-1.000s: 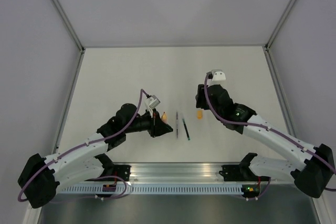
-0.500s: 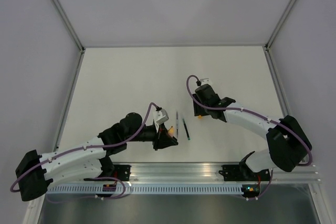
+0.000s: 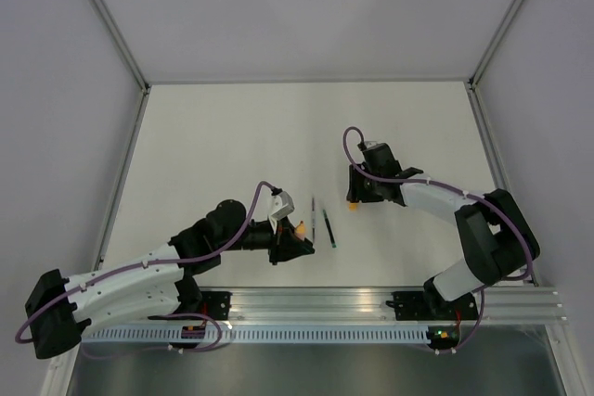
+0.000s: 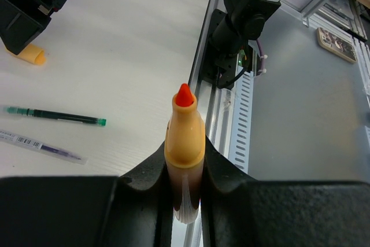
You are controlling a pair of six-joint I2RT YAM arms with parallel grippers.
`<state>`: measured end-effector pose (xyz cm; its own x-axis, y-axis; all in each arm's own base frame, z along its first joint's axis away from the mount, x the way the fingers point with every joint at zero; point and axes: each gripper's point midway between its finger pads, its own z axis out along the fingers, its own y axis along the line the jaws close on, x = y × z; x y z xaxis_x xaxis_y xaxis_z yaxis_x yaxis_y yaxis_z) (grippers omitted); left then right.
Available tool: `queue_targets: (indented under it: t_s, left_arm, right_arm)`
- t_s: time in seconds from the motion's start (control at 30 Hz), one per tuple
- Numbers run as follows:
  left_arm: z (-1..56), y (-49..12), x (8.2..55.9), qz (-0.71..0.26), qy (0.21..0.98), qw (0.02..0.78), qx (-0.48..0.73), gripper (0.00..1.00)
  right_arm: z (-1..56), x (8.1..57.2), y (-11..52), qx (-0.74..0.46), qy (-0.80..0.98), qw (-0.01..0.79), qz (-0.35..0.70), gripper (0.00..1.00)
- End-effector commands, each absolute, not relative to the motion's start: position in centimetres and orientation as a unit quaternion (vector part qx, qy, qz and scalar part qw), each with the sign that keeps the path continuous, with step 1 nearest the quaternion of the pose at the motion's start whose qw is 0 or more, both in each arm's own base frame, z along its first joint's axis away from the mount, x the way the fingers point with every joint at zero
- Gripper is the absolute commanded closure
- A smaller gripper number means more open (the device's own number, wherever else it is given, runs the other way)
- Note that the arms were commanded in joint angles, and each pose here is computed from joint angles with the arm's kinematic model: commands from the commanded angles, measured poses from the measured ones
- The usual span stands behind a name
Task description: Insert the pens into the pen caps
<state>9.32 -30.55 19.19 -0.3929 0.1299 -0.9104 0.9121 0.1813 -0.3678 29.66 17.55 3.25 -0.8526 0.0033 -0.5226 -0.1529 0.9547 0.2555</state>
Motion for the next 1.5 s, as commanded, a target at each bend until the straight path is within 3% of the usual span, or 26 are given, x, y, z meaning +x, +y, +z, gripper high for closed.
queue_targets:
  t_s: [0.0,0.63,0.83,1.47]
  left_arm:
    - [20.2,-30.9,10.1,-0.497,0.649,0.417,0.397,0.98]
    - [20.2,-30.8,10.3,-0.493,0.650,0.422,0.396,0.98]
    - [20.5,-30.6,10.2,-0.495,0.647,0.425,0.395,0.98]
    - [20.6,-30.5,10.3,-0.491,0.648,0.430,0.392,0.98]
  right_arm:
    - [3.1,30.4,18.1,-0.044,0.946,0.268,0.179,0.48]
    - [-0.8,29.2,17.7,-0.040,0.957,0.220,0.183,0.57]
    - [0.5,29.1,16.5,-0.041,0.957,0.239,0.159,0.48]
    - [0.0,28.3,16.3,-0.055,0.966,0.238,0.087,0.51]
